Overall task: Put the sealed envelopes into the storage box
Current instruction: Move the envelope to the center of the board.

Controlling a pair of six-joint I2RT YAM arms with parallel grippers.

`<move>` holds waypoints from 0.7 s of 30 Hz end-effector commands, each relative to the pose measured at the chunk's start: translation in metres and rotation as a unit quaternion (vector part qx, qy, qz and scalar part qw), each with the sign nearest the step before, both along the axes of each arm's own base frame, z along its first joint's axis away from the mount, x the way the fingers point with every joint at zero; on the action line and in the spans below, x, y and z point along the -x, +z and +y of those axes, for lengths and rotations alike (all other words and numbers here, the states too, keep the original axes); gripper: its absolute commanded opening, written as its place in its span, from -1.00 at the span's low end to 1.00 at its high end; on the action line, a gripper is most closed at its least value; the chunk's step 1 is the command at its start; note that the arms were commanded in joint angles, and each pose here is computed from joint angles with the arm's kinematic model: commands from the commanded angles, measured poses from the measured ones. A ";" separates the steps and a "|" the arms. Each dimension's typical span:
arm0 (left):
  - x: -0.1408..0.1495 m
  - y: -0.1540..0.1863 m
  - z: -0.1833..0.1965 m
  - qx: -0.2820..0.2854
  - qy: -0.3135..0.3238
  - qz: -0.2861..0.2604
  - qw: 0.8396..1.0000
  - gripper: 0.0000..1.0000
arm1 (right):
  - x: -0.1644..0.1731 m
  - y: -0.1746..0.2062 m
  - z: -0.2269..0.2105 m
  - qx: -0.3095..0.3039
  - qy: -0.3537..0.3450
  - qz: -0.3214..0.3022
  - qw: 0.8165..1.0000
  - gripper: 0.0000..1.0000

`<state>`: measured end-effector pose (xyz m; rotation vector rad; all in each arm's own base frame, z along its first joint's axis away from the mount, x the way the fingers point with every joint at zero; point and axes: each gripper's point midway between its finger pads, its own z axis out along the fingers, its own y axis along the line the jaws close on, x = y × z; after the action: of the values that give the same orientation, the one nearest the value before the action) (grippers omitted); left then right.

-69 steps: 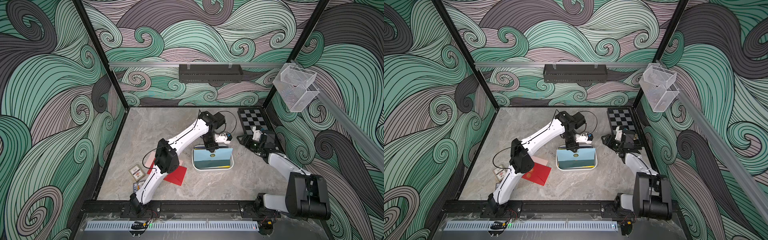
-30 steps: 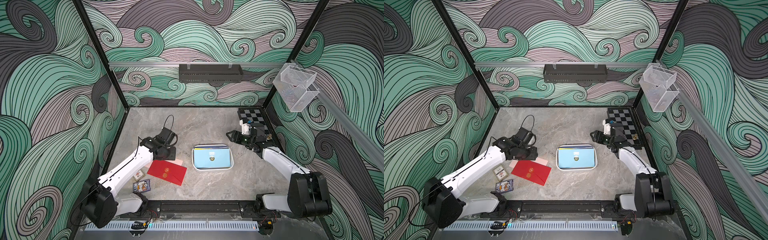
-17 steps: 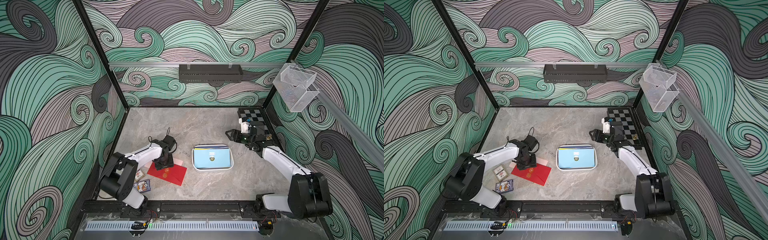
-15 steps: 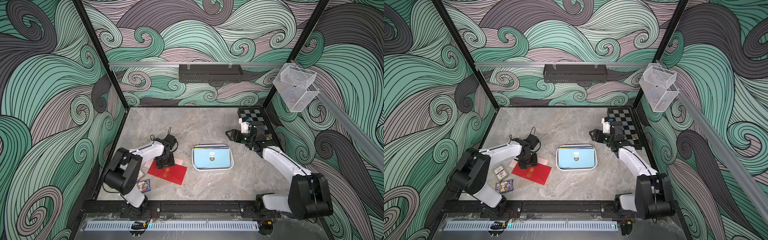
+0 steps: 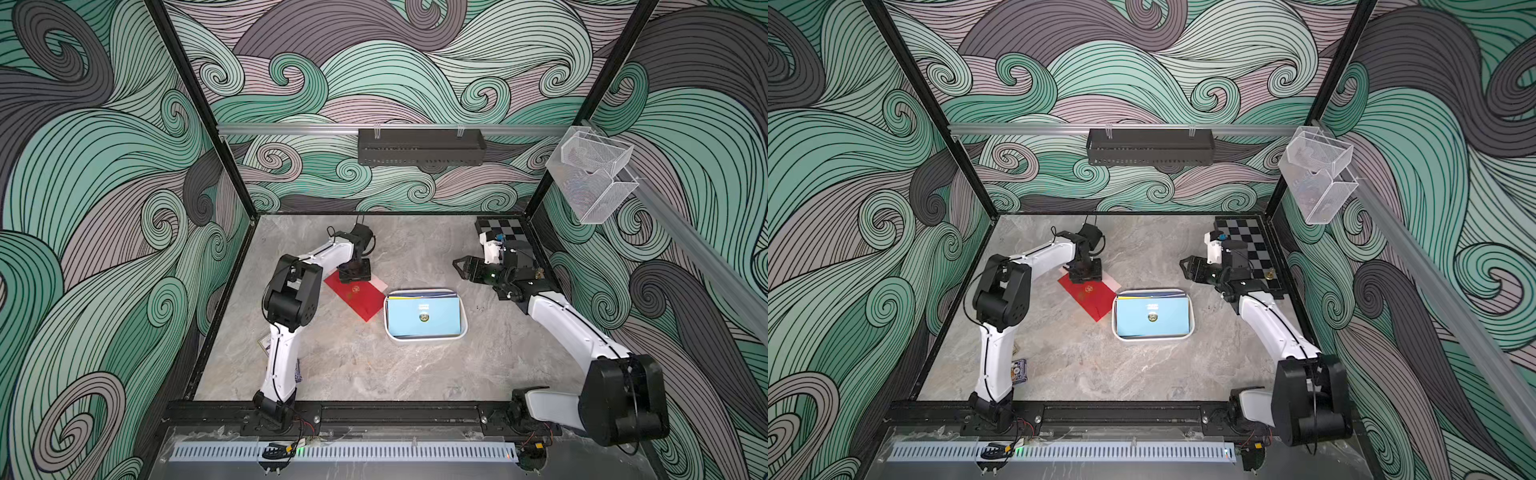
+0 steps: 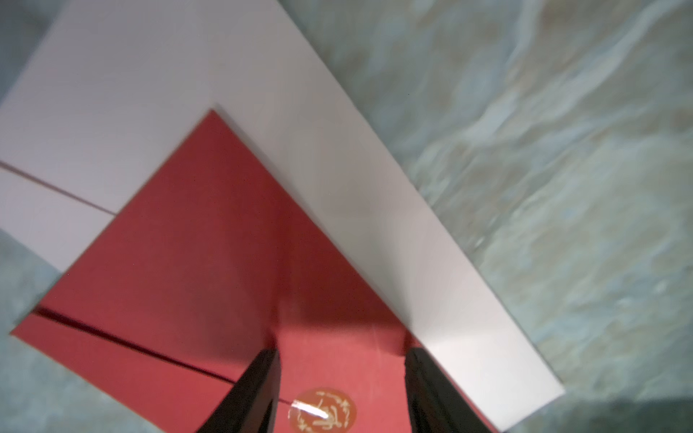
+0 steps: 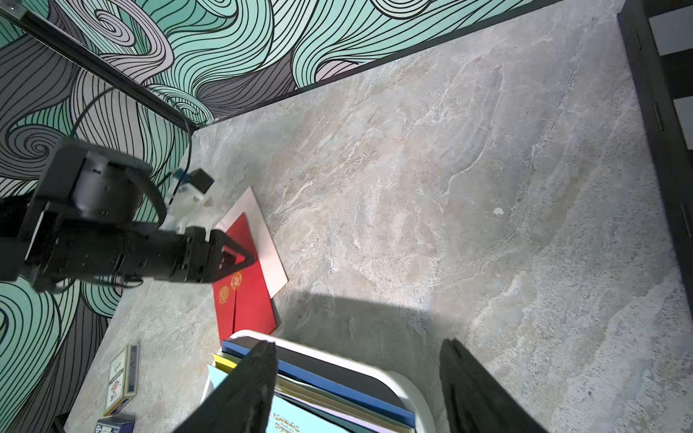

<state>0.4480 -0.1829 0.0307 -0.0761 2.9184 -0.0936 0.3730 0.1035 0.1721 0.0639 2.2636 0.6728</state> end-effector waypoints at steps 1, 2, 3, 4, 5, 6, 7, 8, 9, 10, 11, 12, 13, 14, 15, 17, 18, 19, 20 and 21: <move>-0.018 0.032 -0.012 0.007 -0.072 -0.014 0.997 0.18 | -0.005 -0.003 0.007 -0.006 0.014 0.020 1.000 0.42; -0.021 0.039 -0.013 0.006 -0.080 -0.021 0.997 0.18 | -0.007 -0.004 0.011 -0.011 0.020 0.030 0.999 0.41; -0.021 0.045 -0.010 0.003 -0.080 -0.026 0.996 0.17 | -0.008 -0.007 0.014 -0.015 0.025 0.042 0.999 0.40; -0.019 0.050 -0.005 -0.002 -0.074 -0.029 0.997 0.18 | -0.011 -0.007 0.020 -0.019 0.035 0.053 0.998 0.38; -0.017 0.057 0.001 -0.001 -0.060 -0.035 0.998 0.17 | -0.014 -0.011 0.029 -0.020 0.048 0.067 0.996 0.37; -0.012 0.059 0.008 0.004 -0.042 -0.038 0.998 0.18 | -0.017 -0.014 0.038 -0.021 0.062 0.081 0.995 0.37; -0.006 0.060 0.017 0.013 -0.017 -0.040 0.999 0.18 | -0.019 -0.018 0.050 -0.024 0.080 0.098 0.992 0.36; 0.002 0.058 0.028 0.026 0.013 -0.034 0.999 0.18 | -0.021 -0.024 0.063 -0.026 0.098 0.120 0.988 0.35; 0.010 0.055 0.036 0.045 0.039 -0.026 0.998 0.18 | -0.022 -0.030 0.074 -0.028 0.115 0.139 0.983 0.34; 0.020 0.048 0.041 0.079 0.064 -0.016 0.995 0.19 | -0.023 -0.035 0.090 -0.030 0.137 0.158 0.978 0.31; 0.029 0.041 0.046 0.108 0.085 -0.005 0.990 0.18 | -0.024 -0.039 0.107 -0.034 0.158 0.172 0.972 0.29; 0.037 0.035 0.049 0.127 0.099 0.005 0.987 0.16 | -0.024 -0.043 0.121 -0.037 0.176 0.181 0.967 0.27; 0.045 0.028 0.052 0.142 0.107 0.014 0.984 0.15 | -0.025 -0.048 0.137 -0.035 0.193 0.189 0.962 0.26; 0.051 0.022 0.054 0.150 0.111 0.022 0.982 0.15 | -0.027 -0.050 0.152 -0.032 0.207 0.188 0.960 0.25; 0.056 0.016 0.057 0.150 0.117 0.030 0.981 0.15 | -0.029 -0.056 0.164 -0.030 0.216 0.194 0.956 0.25; 0.062 0.004 0.060 0.159 0.124 0.044 0.978 0.11 | -0.033 -0.066 0.191 -0.032 0.235 0.207 0.949 0.23; 0.062 0.002 0.058 0.171 0.124 0.046 0.976 0.08 | -0.035 -0.071 0.200 -0.030 0.241 0.212 0.947 0.21; 0.061 0.000 0.058 0.179 0.126 0.045 0.975 0.06 | -0.036 -0.075 0.212 -0.030 0.248 0.217 0.944 0.19; 0.059 0.000 0.058 0.181 0.128 0.042 0.974 0.05 | -0.037 -0.079 0.223 -0.031 0.258 0.224 0.939 0.19; 0.058 -0.001 0.058 0.183 0.129 0.039 0.974 0.04 | -0.038 -0.082 0.232 -0.034 0.266 0.228 0.936 0.18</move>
<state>0.3746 -0.1088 0.0238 -0.5260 2.9673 -0.4522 0.4186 0.3190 0.0904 -0.3874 2.6852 1.0469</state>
